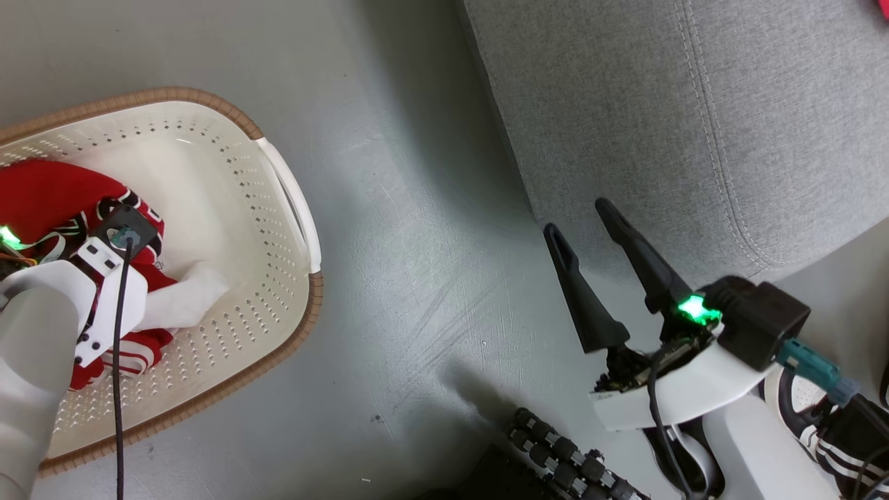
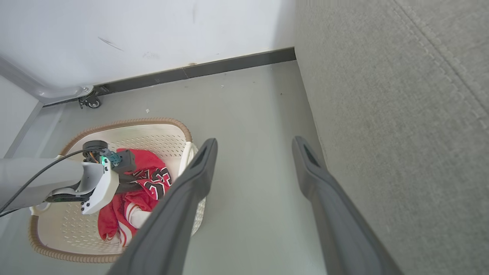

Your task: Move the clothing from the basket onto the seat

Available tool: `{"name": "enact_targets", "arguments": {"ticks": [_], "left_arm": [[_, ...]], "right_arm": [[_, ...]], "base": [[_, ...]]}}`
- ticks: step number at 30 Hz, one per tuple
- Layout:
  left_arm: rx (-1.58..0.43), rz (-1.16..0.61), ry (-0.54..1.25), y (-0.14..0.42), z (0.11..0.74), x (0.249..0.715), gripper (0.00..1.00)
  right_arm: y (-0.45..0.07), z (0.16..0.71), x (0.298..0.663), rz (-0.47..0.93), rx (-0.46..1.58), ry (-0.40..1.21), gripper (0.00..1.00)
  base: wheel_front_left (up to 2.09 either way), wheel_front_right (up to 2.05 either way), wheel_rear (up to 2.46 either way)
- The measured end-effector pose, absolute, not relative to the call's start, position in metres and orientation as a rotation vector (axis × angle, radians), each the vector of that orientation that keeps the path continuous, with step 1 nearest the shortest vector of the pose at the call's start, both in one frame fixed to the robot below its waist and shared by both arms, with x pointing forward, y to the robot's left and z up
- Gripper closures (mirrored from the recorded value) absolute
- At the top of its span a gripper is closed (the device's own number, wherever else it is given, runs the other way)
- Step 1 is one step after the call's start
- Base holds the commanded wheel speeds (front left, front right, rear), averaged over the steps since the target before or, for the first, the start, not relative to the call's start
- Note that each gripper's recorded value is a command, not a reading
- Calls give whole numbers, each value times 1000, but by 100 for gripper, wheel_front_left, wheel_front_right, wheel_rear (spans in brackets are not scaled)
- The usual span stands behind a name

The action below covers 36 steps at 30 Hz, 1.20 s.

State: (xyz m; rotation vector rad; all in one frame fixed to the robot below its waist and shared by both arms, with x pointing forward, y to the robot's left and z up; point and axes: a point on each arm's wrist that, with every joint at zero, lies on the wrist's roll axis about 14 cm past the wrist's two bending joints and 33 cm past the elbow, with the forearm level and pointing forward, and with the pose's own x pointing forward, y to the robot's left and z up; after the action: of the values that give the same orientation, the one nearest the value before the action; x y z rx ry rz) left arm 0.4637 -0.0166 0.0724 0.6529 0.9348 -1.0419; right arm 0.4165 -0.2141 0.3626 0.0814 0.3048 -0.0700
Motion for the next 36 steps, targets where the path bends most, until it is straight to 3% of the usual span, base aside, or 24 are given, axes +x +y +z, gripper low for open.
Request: {"name": "enact_targets", "arguments": {"ticks": [20,36], "left_arm": [[606,-1020,833,-23,109,479,100],[522,-901,762,-5,158,482,100]], "right_arm": [[-223,419,460,-33,36,104,0],[-224,460,467,-27,61,-8,0]], "base": [[0,0,0],[0,0,0]]}}
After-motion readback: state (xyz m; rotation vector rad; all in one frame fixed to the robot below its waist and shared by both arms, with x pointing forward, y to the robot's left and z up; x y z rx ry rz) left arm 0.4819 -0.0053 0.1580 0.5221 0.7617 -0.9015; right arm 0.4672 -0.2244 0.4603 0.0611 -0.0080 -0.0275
